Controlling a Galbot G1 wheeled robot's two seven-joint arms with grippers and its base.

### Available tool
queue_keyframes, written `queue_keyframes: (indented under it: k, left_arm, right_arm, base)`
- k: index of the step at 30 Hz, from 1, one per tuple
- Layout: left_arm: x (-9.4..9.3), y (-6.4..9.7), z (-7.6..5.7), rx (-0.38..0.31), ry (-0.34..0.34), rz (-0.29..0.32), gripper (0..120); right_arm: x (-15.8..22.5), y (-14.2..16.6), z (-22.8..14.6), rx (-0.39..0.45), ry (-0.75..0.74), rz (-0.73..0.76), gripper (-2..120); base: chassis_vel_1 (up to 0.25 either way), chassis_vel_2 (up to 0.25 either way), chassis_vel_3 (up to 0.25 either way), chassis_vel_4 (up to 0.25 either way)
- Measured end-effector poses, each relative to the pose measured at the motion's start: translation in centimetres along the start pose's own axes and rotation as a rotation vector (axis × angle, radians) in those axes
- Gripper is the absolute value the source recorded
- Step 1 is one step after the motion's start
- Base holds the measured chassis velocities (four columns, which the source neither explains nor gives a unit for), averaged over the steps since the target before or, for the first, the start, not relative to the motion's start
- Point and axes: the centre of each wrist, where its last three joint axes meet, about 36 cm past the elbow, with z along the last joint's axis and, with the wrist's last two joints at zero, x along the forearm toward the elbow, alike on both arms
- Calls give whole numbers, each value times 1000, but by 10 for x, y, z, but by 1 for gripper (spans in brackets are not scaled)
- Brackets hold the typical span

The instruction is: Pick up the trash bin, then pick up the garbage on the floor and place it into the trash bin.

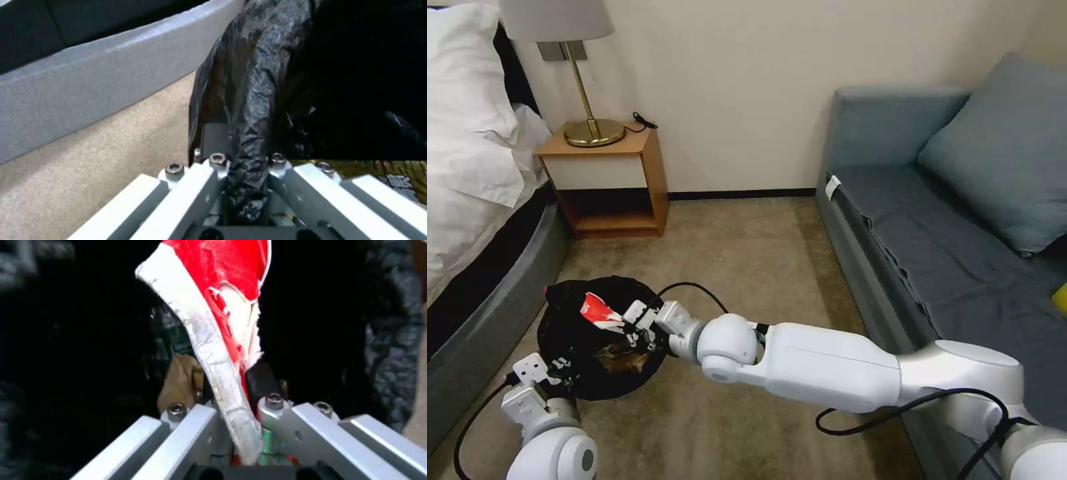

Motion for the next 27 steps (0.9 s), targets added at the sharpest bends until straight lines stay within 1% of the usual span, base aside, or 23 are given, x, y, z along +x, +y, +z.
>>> queue_keyframes:
  k: [3, 4, 5, 6, 7, 8, 9, 10, 13, 14, 15, 16, 17, 18, 19, 21, 22, 23, 25, 26, 27]
  left_arm:
    - [0, -1, 1, 0, 1, 1, 1]
    - [0, -2, 2, -1, 3, 3, 1]
    - [0, -2, 2, -1, 3, 3, 1]
    - [0, -3, 3, -2, 6, 4, 1]
    - [1, -4, 4, -2, 8, 6, 1]
    - [1, -6, 5, 0, 12, 11, 1]
    - [1, -7, 7, 2, 17, 16, 1]
    - [1, -7, 7, 2, 17, 16, 1]
    - [2, -9, 9, 6, 23, 17, 1]
    - [2, -9, 9, 6, 24, 17, 1]
    - [2, -9, 9, 6, 24, 17, 1]
    - [2, -8, 9, 7, 25, 17, 1]
    - [2, -8, 9, 9, 26, 18, 1]
    - [2, -8, 9, 9, 26, 18, 1]
    - [1, -8, 9, 10, 27, 18, 1]
    - [1, -8, 9, 15, 30, 20, 1]
    - [1, -8, 9, 15, 30, 20, 1]
    - [1, -7, 9, 20, 33, 23, 1]
    - [2, -7, 8, 46, 52, 29, 1]
    - [2, -7, 8, 46, 52, 29, 1]
    - [1, -7, 8, 57, 62, 29, 1]
  right_arm:
    - [-3, 3, -1, 3, 2, 7, 0]
    - [-4, 6, -2, 1, 0, 7, 5]
    - [-4, 6, -2, 1, 0, 7, 5]
    - [-5, 9, -4, -2, -3, 9, 10]
    - [-6, 10, -5, -3, -4, 10, 11]
    - [-7, 13, -7, -3, -9, 12, 19]
    - [-8, 15, -9, -3, -13, 14, 23]
    - [-8, 15, -9, -3, -13, 14, 23]
    - [-6, 15, -13, 3, -25, 14, 38]
    - [-5, 14, -13, 4, -26, 15, 42]
    - [-5, 14, -13, 4, -26, 15, 42]
    - [-5, 14, -13, 5, -26, 15, 45]
    - [-3, 13, -14, 8, -29, 16, 51]
    - [-3, 13, -14, 8, -29, 16, 51]
    - [-2, 12, -16, 11, -31, 17, 57]
    - [0, 11, -17, 16, -35, 22, 66]
    - [0, 11, -17, 16, -35, 22, 66]
    - [1, 10, -18, 15, -39, 29, 73]
    - [6, 4, -25, 8, -63, 53, 81]
    - [6, 4, -25, 8, -63, 53, 81]
    - [9, 1, -29, 5, -76, 65, 86]
  base:
    - [0, 0, 0, 0]
    - [0, 0, 0, 0]
    - [0, 0, 0, 0]
    - [0, 0, 0, 0]
    - [0, 0, 0, 0]
    - [0, 0, 0, 0]
    - [0, 0, 0, 0]
    - [0, 0, 0, 0]
    - [0, 0, 0, 0]
    - [0, 0, 0, 0]
    - [0, 0, 0, 0]
    - [0, 0, 0, 0]
    - [0, 0, 0, 0]
    - [0, 0, 0, 0]
    - [0, 0, 0, 0]
    - [0, 0, 0, 0]
    - [0, 0, 0, 0]
    - [0, 0, 0, 0]
    - [0, 0, 0, 0]
    - [0, 0, 0, 0]
    - [0, 0, 0, 0]
